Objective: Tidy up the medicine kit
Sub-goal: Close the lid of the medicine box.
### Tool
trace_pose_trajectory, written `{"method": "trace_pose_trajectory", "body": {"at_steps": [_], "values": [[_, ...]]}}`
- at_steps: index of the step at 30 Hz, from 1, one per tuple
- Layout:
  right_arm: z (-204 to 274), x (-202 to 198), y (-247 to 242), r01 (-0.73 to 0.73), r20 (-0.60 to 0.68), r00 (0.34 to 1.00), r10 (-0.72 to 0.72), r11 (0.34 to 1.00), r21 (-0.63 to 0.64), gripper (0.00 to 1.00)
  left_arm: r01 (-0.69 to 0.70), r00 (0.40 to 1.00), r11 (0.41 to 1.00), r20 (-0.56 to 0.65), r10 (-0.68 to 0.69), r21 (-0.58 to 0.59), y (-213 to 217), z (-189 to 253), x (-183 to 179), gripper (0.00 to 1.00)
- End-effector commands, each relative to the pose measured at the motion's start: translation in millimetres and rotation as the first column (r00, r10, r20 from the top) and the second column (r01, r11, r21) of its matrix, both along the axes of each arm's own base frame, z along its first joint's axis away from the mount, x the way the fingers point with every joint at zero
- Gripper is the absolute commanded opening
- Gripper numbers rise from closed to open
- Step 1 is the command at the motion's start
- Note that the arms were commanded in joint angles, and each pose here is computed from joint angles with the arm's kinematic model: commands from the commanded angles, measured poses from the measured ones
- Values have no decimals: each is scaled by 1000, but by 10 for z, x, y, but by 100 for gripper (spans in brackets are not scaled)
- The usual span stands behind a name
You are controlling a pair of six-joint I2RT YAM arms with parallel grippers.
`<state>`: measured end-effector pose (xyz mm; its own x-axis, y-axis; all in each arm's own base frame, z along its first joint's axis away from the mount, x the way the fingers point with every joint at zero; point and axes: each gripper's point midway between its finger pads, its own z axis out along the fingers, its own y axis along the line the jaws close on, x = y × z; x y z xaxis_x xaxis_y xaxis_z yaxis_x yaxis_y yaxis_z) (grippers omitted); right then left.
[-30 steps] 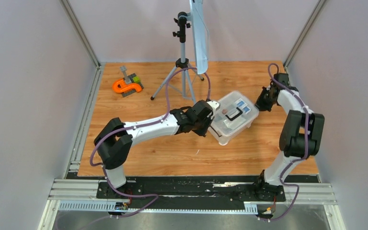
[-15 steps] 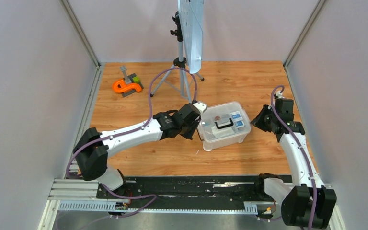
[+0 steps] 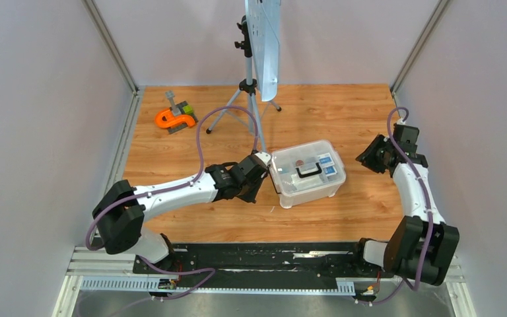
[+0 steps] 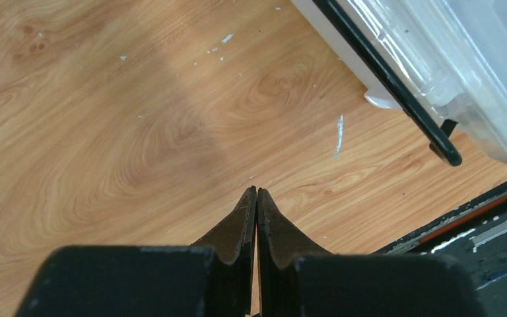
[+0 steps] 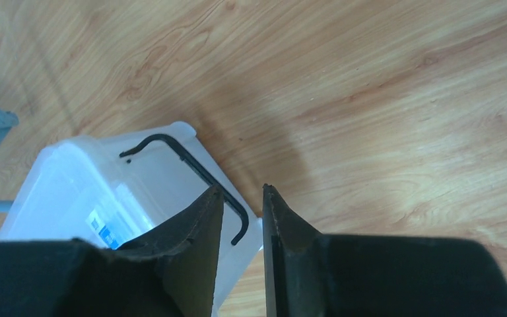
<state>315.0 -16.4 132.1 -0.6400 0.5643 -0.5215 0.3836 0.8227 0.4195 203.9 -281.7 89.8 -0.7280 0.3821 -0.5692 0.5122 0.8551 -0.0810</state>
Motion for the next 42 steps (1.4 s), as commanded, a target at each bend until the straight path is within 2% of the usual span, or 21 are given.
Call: {"method": "trace_pose_trajectory", "body": {"at_steps": [1,8,18,24,31,37,42], "values": [[52,197,-33,-8,66,998,-1,991,131,28,-76,997,989,3,77,-126,-225,105,158,8],[-362,120,166,-74,-17,997,81,962,263,40,-124,992,979,11,127,-163,-373,87,480,7],[-618,142,440,-153,-21,983,181,882,445,40,-98,994,982,32,104,-159,-469,167,592,7],[-661,120,527,-172,0,980,201,838,519,30,-90,995,984,36,97,-156,-481,182,622,7],[-584,73,538,-178,38,981,191,796,578,1,-70,996,985,47,79,-155,-513,212,664,7],[-551,-78,530,-168,38,984,175,823,543,0,-63,996,988,50,71,-144,-499,239,671,7],[-621,-255,348,-46,-26,998,62,914,403,3,-62,996,990,53,70,-127,-358,322,585,7]]}}
